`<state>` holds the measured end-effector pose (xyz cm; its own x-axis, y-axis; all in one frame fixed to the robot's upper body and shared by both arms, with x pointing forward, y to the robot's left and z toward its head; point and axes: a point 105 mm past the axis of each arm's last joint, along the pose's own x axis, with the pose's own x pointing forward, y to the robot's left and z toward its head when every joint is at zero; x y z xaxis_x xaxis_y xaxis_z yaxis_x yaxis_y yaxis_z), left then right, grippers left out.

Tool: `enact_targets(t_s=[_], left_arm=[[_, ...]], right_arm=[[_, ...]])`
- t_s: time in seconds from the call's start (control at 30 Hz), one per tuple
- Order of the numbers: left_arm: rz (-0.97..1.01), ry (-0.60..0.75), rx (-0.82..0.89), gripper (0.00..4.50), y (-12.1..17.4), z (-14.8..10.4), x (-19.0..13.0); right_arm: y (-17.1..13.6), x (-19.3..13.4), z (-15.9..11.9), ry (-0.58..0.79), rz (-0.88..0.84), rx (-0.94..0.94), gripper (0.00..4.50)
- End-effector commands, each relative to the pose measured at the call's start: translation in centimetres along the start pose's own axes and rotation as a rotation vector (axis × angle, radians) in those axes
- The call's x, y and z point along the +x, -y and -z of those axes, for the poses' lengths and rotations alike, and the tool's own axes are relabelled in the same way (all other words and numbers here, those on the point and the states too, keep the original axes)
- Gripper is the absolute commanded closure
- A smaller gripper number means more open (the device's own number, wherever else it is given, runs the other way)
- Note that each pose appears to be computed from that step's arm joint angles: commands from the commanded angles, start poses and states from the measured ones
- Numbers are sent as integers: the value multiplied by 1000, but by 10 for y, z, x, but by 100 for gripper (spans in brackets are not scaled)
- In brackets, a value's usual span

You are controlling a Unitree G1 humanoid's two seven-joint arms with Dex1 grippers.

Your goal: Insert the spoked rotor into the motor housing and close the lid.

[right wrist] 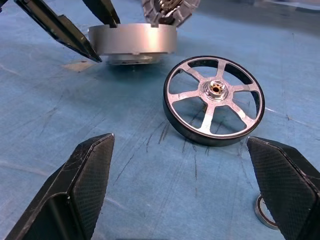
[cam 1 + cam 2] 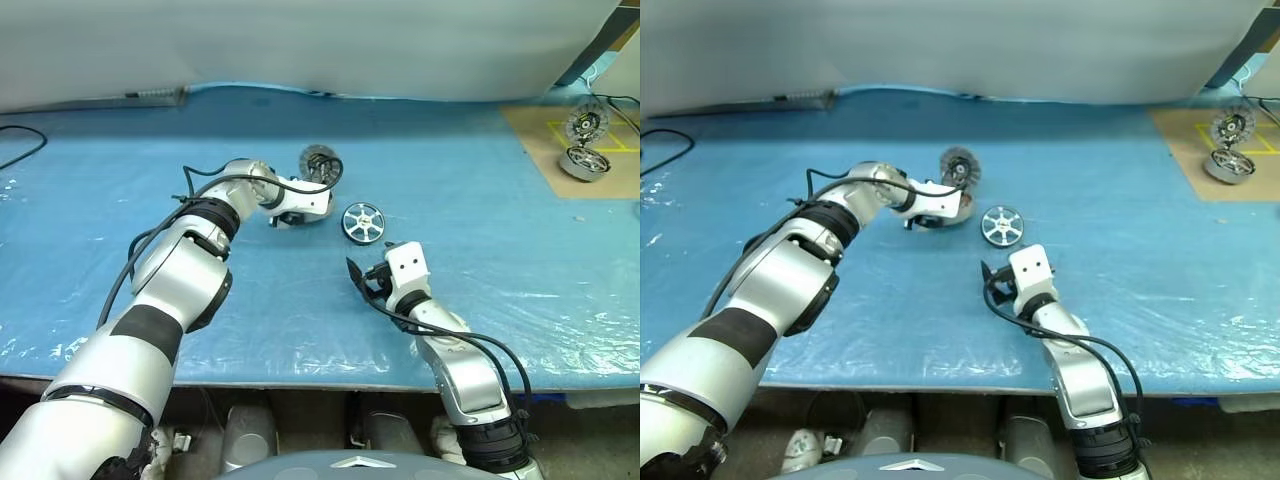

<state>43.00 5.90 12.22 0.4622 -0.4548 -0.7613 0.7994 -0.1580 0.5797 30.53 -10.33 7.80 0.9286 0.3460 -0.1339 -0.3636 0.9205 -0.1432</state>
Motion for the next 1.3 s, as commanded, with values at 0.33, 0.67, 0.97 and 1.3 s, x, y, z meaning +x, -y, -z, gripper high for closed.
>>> enact_targets(t_s=[0.33,0.67,0.97,1.3], left_arm=[[299,34,-41,294,48,27,-12],[443,66,4,294,89,32,-33],[454,18,35,294,126,26,-44],[441,40,-29,93,114,1,-52]], right_arm=[[-1,4,-14,61,0,0,0],[-2,6,-12,58,-10,1,0],[-3,5,-10,50,-21,-1,0],[-3,5,-10,49,-28,-6,0]])
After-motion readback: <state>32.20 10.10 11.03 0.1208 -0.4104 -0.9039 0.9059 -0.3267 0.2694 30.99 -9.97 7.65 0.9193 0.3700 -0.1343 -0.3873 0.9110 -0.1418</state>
